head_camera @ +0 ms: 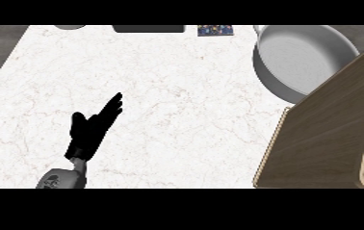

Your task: Pick the cupcake from the tray and place it in the pot

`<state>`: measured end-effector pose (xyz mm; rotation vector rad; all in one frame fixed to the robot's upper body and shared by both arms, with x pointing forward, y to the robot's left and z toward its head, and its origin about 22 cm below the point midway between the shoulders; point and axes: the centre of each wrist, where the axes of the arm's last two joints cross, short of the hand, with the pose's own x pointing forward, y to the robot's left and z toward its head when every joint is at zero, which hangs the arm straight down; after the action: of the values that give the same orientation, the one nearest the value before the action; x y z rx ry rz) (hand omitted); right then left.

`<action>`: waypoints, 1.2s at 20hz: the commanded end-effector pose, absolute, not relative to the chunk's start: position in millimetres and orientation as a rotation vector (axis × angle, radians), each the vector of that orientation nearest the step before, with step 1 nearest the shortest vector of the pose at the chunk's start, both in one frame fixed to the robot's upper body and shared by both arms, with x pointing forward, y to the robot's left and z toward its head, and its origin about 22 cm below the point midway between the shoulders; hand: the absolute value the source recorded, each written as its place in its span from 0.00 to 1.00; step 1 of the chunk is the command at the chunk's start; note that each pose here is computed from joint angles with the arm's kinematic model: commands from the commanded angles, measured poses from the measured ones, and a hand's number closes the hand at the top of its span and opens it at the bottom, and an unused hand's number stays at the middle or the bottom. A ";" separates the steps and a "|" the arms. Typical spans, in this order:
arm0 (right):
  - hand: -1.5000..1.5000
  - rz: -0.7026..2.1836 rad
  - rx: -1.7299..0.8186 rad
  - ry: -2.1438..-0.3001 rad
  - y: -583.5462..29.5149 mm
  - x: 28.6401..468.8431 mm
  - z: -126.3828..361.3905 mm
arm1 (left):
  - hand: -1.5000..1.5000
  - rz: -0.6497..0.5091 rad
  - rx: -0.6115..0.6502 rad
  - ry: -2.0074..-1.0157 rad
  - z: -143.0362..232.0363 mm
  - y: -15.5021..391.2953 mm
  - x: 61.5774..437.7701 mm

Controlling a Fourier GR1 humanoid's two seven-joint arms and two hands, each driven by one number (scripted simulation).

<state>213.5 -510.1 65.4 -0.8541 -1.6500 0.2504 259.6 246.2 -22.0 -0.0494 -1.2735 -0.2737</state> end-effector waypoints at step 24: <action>1.00 0.844 -1.220 -1.149 -384.3 396.1 160.8 | 0.50 -0.298 -0.069 -1.280 -15.2 254.4 269.2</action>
<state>385.0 -395.8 154.8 -1.0854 -1.2754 0.7126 265.9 239.0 -18.1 -0.0758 -1.2871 -0.3025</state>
